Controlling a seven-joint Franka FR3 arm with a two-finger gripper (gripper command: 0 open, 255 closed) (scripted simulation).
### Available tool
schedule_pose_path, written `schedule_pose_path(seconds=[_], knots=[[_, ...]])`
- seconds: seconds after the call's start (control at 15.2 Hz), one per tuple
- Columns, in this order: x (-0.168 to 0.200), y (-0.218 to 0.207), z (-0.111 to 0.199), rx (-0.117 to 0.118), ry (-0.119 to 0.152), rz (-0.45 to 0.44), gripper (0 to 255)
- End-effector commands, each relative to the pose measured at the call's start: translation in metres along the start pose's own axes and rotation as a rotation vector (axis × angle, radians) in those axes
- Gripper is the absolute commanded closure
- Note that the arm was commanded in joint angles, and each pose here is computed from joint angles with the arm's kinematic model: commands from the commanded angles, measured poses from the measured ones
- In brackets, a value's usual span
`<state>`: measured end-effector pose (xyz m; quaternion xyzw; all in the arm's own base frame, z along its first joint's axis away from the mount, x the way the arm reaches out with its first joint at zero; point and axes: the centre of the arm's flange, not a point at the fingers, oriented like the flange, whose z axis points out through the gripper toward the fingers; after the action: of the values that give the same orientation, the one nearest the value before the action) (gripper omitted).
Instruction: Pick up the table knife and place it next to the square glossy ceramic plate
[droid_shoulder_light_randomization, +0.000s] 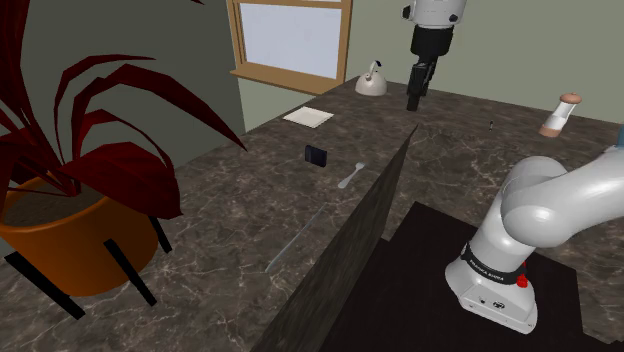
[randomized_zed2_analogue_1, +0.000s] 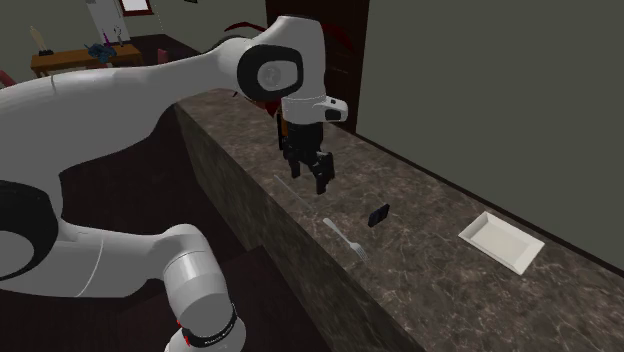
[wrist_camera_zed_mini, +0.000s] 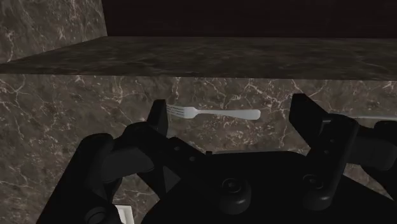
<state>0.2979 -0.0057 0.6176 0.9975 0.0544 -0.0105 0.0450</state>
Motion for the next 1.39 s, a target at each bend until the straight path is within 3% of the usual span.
schedule_pose_path(seconds=[0.0, 0.73, 1.32], knots=[[0.0, 0.0, 0.0, 0.0, 0.0, 0.0, 0], [0.098, -0.066, 0.071, 0.029, 0.043, -0.5, 0], [0.148, -0.152, 0.124, 0.052, 0.078, -0.909, 0]])
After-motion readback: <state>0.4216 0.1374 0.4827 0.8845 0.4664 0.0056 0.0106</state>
